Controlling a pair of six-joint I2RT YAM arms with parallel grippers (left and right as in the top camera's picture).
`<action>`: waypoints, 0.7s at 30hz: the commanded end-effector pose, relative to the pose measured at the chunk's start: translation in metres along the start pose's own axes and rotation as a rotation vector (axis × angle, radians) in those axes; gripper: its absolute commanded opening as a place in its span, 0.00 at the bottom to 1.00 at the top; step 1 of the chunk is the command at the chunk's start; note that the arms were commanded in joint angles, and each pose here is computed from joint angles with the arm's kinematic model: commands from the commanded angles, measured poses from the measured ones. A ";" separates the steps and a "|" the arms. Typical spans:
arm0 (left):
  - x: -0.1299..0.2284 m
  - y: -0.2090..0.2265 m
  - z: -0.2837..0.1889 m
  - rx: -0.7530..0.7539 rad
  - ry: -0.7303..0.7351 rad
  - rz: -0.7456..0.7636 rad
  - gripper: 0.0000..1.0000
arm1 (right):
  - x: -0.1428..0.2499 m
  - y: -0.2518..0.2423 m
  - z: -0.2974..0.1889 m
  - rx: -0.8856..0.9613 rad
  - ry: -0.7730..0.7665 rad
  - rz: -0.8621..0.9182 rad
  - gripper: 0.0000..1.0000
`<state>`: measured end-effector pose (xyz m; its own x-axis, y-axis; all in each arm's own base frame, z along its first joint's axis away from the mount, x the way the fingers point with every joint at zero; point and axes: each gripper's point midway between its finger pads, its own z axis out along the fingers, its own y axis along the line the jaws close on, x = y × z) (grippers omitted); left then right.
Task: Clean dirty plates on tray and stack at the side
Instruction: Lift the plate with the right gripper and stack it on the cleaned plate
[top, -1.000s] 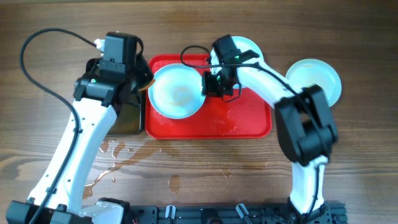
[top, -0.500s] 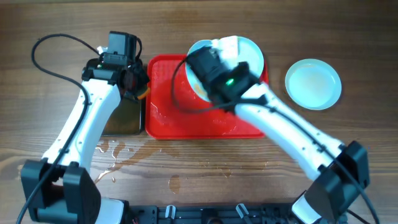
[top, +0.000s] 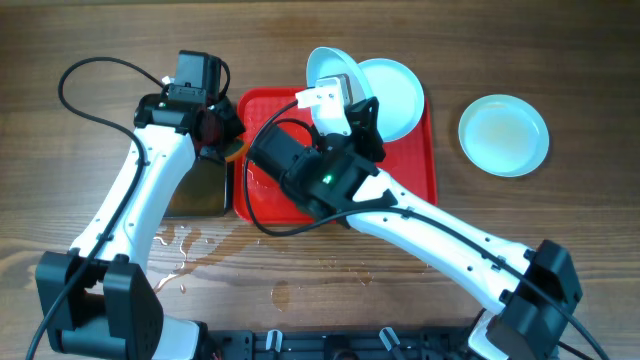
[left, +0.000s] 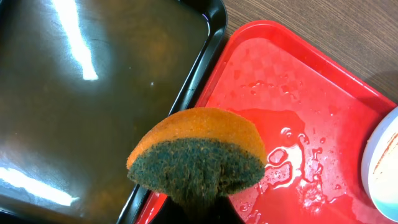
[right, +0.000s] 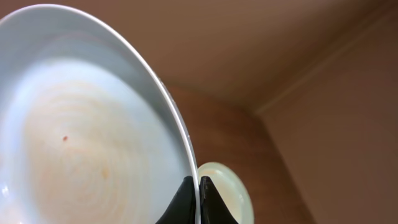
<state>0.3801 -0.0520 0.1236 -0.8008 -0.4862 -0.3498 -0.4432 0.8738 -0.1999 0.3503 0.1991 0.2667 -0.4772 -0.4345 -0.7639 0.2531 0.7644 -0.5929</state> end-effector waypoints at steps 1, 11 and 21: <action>0.000 -0.001 0.002 0.007 0.008 0.005 0.04 | 0.017 0.017 0.019 -0.190 0.162 0.117 0.04; 0.001 -0.002 0.002 0.012 0.013 0.005 0.04 | 0.120 -0.070 0.169 -0.616 0.790 0.693 0.04; 0.000 -0.002 0.002 0.013 0.012 0.005 0.04 | 0.275 -0.193 0.224 -0.043 1.010 0.819 0.04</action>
<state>0.3799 -0.0532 0.1234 -0.8028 -0.4861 -0.3452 -0.4411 0.8738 -0.2048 0.3635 -0.1710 0.1279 -0.6229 0.6896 -0.3694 0.7373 0.6753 0.0175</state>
